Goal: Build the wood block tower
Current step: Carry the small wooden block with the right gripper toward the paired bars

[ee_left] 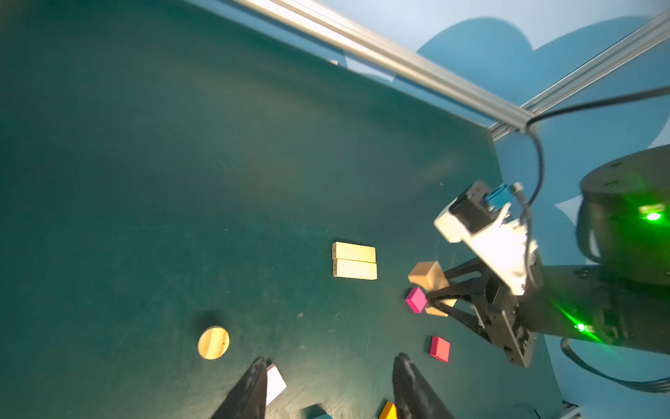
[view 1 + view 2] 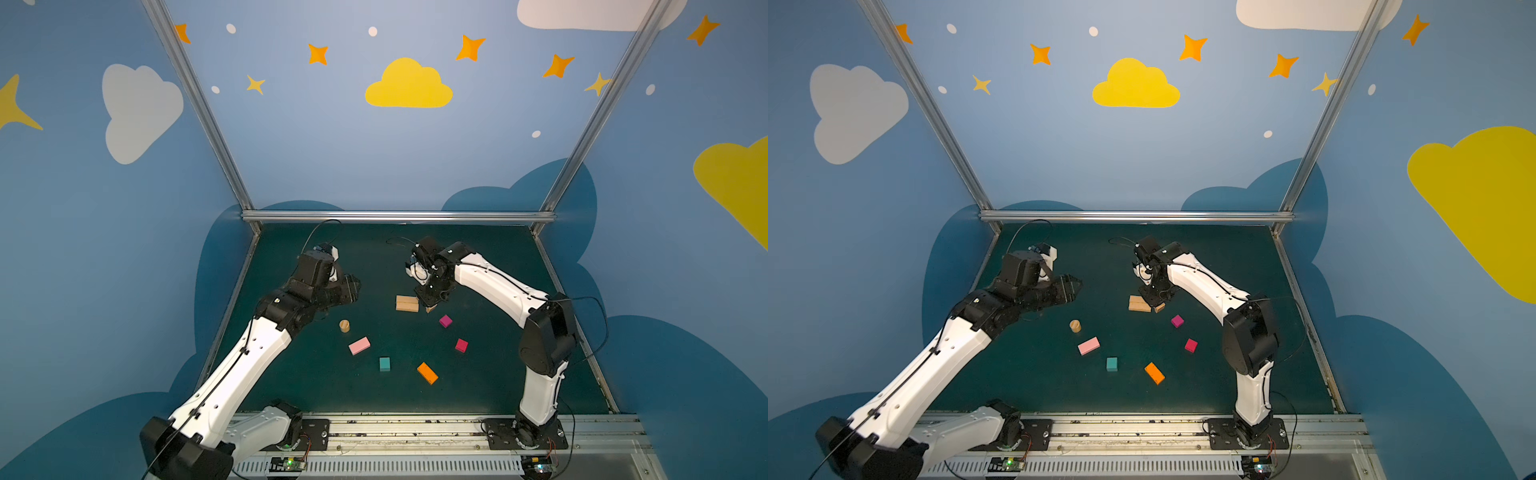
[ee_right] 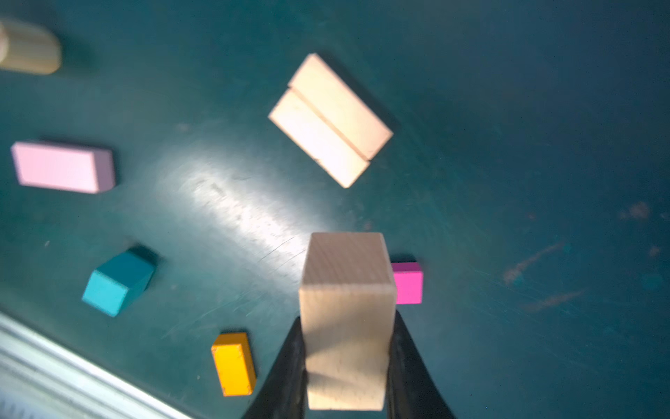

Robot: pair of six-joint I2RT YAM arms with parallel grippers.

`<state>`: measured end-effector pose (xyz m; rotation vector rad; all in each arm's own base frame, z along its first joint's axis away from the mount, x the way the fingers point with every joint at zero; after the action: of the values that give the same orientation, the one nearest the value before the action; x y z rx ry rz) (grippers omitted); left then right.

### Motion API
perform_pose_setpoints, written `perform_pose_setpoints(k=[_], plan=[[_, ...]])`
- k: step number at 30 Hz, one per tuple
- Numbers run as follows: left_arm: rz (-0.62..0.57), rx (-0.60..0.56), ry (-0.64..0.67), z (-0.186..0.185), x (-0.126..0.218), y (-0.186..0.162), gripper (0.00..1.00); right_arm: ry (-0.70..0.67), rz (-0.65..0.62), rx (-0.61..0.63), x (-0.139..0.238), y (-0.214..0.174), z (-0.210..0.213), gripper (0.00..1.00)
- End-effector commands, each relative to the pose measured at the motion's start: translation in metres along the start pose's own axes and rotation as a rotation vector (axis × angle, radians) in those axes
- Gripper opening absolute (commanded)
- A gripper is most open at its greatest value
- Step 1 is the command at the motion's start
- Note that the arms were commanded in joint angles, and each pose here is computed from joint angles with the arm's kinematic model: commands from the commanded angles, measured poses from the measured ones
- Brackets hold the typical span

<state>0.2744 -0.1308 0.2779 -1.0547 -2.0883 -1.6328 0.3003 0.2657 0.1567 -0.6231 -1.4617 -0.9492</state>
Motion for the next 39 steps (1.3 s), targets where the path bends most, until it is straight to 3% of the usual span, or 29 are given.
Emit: perform_pose_setpoints(k=[1, 15, 24, 39], plan=[[-0.031, -0.008, 0.056, 0.012, 0.022, -0.006, 0.57, 0.067, 0.057, 0.122, -0.006, -0.017, 0.025, 0.0], [-0.15, -0.009, 0.064, 0.018, 0.079, -0.008, 0.59, 0.104, 0.132, 0.363, -0.041, -0.037, 0.081, 0.0], [-0.16, -0.034, 0.064, 0.017, 0.082, -0.005, 0.59, 0.06, 0.147, 0.49, -0.067, -0.031, 0.096, 0.0], [-0.144, -0.049, 0.059, 0.015, 0.074, -0.004, 0.6, 0.111, 0.147, 0.564, -0.087, -0.029, 0.116, 0.0]])
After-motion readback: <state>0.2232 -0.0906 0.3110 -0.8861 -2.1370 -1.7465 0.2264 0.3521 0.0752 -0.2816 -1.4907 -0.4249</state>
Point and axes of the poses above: each gripper's point midway between its finger pads, its own x axis back along the fingers, its own z axis along the line the jaws close on, y = z × x, the point moved 3 cm from there along x, back along the fingers, and after that the axes turned 11 degrees about -x, right-handed, at the moved point
